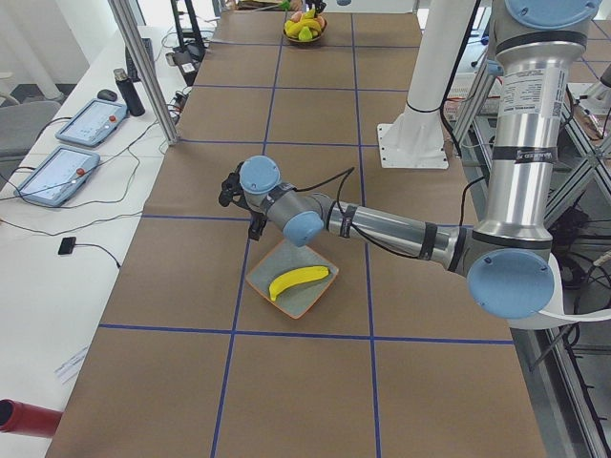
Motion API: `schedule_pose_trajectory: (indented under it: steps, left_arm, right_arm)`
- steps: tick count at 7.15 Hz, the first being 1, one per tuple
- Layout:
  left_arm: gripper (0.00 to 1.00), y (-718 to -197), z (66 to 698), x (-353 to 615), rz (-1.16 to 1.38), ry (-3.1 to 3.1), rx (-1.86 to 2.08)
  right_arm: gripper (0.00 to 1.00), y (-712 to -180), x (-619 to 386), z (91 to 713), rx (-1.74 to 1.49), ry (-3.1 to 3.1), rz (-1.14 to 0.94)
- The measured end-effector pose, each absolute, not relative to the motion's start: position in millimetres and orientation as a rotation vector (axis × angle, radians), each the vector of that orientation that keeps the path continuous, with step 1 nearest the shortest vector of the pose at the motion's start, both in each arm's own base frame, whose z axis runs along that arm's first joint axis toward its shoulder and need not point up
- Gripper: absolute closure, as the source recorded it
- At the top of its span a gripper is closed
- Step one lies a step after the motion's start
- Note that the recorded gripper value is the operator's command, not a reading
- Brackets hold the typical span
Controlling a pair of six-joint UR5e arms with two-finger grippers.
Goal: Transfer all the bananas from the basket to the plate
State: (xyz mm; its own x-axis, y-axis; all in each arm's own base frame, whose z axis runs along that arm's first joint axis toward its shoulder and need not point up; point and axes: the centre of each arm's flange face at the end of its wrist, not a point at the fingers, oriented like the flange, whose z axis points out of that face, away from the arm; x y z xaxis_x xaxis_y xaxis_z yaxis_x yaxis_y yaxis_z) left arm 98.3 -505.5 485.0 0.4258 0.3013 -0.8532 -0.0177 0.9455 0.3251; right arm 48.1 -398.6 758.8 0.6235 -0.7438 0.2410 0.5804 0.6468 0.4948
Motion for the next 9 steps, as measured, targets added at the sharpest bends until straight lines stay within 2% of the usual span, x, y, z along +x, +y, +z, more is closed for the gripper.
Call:
schedule_pose_trajectory:
  steps: [6,9]
  left_arm:
    - [0.00,-506,487,98,0.201,1.116,0.281]
    - [0.00,-506,487,98,0.201,1.116,0.282]
  right_arm:
    - [1.00,-423,52,723,0.426,-0.467,-0.776]
    - [1.00,-449,81,685,0.389,-0.467,-0.744]
